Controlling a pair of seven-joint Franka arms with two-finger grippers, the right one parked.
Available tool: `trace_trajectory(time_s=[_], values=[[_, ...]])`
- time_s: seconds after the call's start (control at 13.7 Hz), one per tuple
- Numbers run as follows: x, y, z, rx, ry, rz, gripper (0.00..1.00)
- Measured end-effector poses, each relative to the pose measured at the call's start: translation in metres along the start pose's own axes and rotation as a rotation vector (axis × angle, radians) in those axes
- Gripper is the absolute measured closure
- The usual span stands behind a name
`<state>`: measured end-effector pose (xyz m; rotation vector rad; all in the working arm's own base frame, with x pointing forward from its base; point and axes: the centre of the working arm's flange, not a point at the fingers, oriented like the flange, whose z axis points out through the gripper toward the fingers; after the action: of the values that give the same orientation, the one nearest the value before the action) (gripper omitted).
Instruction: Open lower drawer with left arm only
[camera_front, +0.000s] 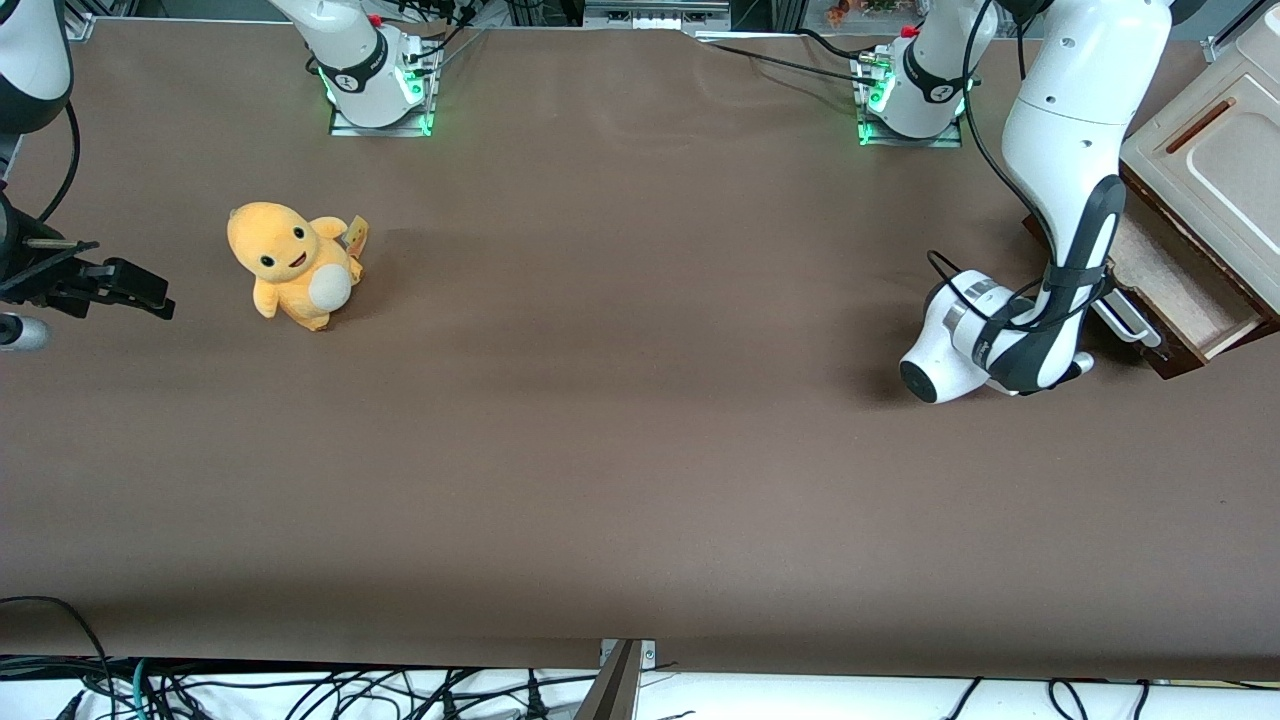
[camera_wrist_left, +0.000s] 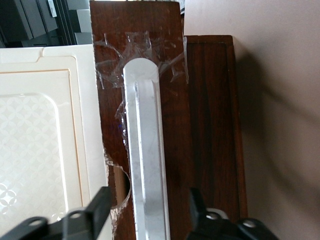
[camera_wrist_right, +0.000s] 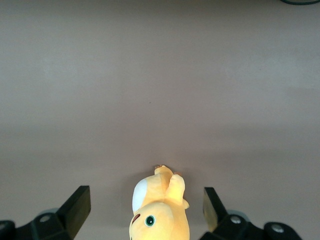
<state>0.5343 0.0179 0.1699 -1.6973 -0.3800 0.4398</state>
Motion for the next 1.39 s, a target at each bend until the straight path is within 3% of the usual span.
trace_trajectory(time_s=[0.15,0.29,0.44,0.73,1.02,1.39], values=[[0.001,-0.004,-0.009,-0.044,-0.033,0.031,0.05],[0.005,-0.021,-0.032,-0.174,-0.112,0.066,0.0],[0.012,-0.058,-0.06,-0.313,-0.137,0.133,0.0],[0.013,-0.151,-0.109,-0.618,-0.115,0.292,0.0],[0.003,-0.209,-0.148,-0.862,-0.082,0.376,0.0],[0.001,-0.303,-0.165,-1.167,0.048,0.51,0.0]])
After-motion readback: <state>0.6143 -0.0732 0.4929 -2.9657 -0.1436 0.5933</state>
